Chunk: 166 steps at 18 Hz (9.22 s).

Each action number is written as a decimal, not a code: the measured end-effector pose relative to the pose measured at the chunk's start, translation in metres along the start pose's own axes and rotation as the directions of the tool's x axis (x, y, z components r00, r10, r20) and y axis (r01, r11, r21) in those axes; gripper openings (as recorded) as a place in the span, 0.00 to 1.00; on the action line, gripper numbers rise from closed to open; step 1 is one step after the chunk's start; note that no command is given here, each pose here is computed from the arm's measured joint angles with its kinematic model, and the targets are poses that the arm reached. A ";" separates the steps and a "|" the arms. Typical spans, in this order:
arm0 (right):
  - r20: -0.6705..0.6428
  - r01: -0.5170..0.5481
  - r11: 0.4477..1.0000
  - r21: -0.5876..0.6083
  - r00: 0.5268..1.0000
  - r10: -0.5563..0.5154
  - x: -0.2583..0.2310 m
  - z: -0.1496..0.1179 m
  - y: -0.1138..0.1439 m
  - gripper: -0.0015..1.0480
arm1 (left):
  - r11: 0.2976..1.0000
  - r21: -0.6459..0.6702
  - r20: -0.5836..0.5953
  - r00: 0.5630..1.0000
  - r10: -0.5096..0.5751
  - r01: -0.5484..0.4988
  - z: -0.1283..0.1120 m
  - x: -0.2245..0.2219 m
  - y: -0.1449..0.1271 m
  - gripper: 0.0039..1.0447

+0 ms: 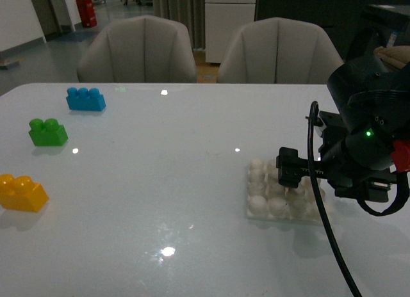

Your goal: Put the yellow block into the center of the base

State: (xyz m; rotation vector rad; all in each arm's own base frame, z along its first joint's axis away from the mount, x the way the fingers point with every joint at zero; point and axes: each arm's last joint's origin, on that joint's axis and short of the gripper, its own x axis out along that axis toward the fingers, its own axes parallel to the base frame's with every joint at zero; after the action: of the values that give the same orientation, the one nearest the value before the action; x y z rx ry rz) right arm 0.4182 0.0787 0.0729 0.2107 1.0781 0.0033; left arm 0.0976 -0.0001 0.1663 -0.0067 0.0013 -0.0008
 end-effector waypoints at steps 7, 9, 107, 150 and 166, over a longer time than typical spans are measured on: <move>-0.004 -0.021 1.000 0.004 1.000 0.021 0.002 -0.008 0.009 0.94 | 1.000 0.000 0.000 1.000 0.000 0.000 0.000 0.000 0.000 0.94; -0.007 -0.030 1.000 0.004 1.000 0.030 0.002 -0.010 0.015 0.94 | 1.000 0.000 0.000 1.000 0.000 0.000 0.000 0.000 0.000 0.94; 0.876 0.103 0.980 -0.168 0.472 0.100 -0.243 -0.225 -0.093 0.93 | 1.000 0.006 0.000 1.000 0.000 0.000 0.000 0.000 0.000 0.94; 0.876 0.103 0.980 -0.168 0.472 0.101 -0.243 -0.225 -0.093 0.94 | 0.996 -0.047 -0.610 0.787 -0.092 0.081 -0.073 0.251 0.093 0.94; 0.876 0.103 0.980 -0.168 0.472 0.100 -0.242 -0.225 -0.093 0.94 | 0.991 -0.040 -0.618 0.776 -0.126 0.130 -0.100 0.250 0.085 0.94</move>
State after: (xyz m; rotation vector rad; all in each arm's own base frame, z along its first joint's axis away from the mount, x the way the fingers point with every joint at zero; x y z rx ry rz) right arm 0.0973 0.0000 0.1665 0.0025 -0.0029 0.0000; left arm 0.3471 0.0838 0.0655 -0.0011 0.6693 -0.1413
